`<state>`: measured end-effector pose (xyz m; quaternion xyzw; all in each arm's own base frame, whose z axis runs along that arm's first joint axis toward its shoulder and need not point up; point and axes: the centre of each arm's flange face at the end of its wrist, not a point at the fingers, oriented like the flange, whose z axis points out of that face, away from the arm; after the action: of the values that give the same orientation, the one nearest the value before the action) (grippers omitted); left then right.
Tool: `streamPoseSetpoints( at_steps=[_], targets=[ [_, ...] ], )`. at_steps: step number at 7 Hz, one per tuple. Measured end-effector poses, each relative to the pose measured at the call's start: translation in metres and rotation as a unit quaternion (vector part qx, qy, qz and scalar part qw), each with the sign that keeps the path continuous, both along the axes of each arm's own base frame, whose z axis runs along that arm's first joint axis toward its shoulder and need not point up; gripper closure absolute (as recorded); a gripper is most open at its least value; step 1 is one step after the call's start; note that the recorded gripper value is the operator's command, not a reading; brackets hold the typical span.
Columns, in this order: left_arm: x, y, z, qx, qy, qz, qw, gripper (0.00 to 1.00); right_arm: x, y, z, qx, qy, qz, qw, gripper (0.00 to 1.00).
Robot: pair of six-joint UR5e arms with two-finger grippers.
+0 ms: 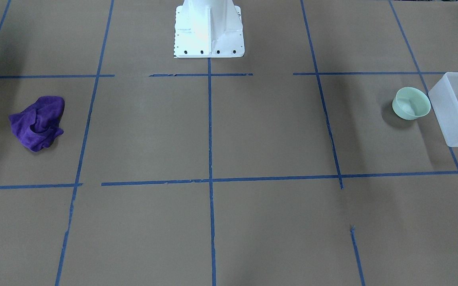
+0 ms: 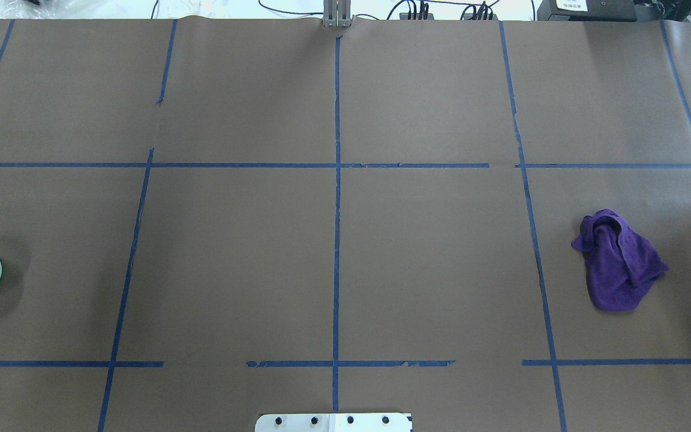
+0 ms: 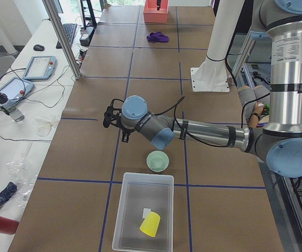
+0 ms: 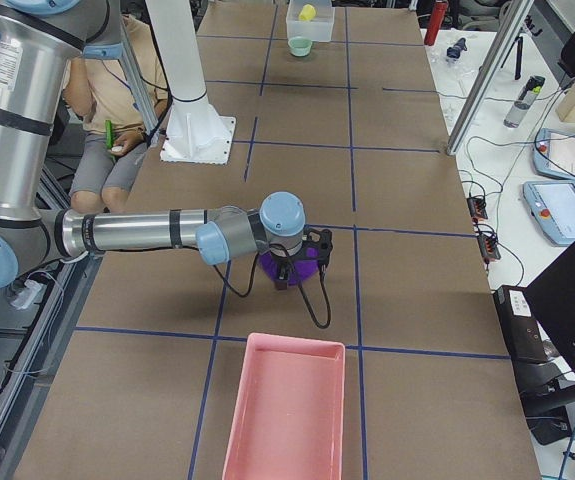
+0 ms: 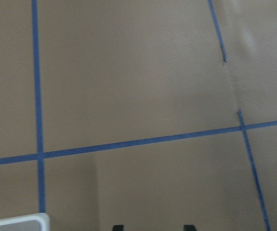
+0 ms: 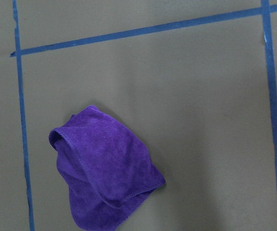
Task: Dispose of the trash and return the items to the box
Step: 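Lower the right gripper onto the purple cloth and grasp it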
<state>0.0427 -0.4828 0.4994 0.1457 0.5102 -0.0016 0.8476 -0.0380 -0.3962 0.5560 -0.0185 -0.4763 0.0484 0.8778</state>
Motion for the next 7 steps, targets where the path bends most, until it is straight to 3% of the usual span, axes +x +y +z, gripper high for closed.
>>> streamPoseSetpoints(
  at_steps=[2,4,5,6,7],
  targets=[
    [0.059,0.001,-0.042,0.027,-0.018,0.004,0.9995,0.27,-0.074,-0.033,-0.036,-0.005,0.046,0.002,0.9989,0.0],
    [0.077,0.002,-0.058,0.041,-0.019,0.008,0.9989,0.27,-0.146,-0.04,-0.048,0.036,0.077,0.005,0.9964,0.0],
    [0.078,0.003,-0.062,0.042,-0.017,0.007,0.999,0.27,-0.172,-0.037,-0.035,0.054,0.074,0.007,0.9958,0.06],
    [0.078,0.003,-0.064,0.041,-0.015,0.005,0.999,0.27,-0.19,-0.034,-0.017,0.064,0.072,0.003,0.9954,0.99],
    [0.077,0.004,-0.066,0.041,-0.013,0.003,0.9991,0.27,-0.201,-0.029,-0.005,0.067,0.073,-0.004,0.9951,1.0]
  ],
)
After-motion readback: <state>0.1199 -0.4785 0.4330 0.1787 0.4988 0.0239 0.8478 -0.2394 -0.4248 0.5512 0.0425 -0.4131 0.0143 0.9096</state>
